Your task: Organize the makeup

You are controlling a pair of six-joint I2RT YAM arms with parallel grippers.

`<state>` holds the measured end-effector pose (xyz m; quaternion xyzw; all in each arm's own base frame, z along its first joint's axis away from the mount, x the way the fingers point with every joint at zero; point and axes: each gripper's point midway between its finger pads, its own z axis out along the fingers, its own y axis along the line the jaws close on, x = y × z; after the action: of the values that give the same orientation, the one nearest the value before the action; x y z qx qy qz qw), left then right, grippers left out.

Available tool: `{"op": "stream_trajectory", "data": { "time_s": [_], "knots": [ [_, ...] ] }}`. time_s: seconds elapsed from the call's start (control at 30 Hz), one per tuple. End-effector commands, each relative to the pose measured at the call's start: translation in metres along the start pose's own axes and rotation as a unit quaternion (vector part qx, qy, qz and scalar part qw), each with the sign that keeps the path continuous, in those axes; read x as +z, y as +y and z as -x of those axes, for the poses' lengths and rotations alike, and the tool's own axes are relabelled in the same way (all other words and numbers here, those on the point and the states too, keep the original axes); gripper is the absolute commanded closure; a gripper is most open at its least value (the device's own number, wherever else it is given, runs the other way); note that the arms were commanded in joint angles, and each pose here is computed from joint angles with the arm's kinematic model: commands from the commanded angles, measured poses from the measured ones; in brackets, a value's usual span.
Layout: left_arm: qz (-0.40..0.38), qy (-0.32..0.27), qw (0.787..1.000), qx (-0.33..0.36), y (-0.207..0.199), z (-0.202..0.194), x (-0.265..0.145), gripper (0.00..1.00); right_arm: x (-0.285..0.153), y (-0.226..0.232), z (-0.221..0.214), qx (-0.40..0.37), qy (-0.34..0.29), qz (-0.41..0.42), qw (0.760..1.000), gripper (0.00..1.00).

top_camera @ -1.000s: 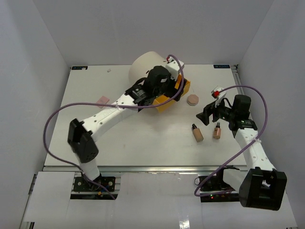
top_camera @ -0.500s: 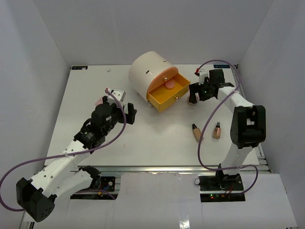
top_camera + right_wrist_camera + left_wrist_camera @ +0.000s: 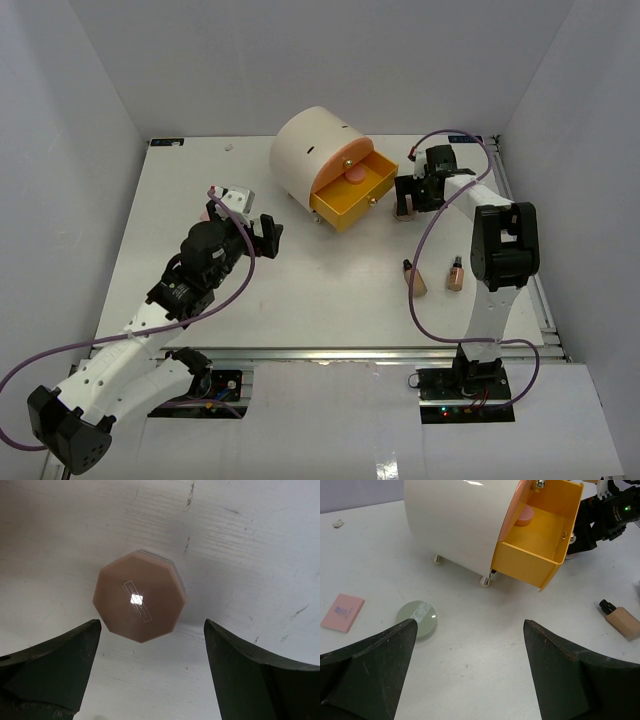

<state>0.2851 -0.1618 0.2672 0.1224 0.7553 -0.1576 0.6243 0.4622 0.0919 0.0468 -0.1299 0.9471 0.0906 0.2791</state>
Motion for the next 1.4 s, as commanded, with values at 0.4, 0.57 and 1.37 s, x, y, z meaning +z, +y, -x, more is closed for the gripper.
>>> {"op": "stream_trajectory", "data": {
  "time_s": [0.4, 0.57, 1.37],
  "knots": [
    [-0.006, 0.002, 1.0, 0.0, -0.003, 0.001, 0.004, 0.02, 0.016, 0.026, 0.013, 0.08, -0.024, 0.053, 0.995, 0.1],
    [-0.002, 0.006, 1.0, 0.002, -0.002, -0.002, 0.006, 0.02, 0.022, 0.019, 0.015, 0.087, -0.028, 0.035, 0.995, 0.1],
    [0.002, 0.008, 1.0, 0.004, 0.0, -0.003, 0.006, 0.02, -0.028, -0.004, 0.013, 0.043, -0.087, -0.025, 0.995, 0.65]
  ]
}}
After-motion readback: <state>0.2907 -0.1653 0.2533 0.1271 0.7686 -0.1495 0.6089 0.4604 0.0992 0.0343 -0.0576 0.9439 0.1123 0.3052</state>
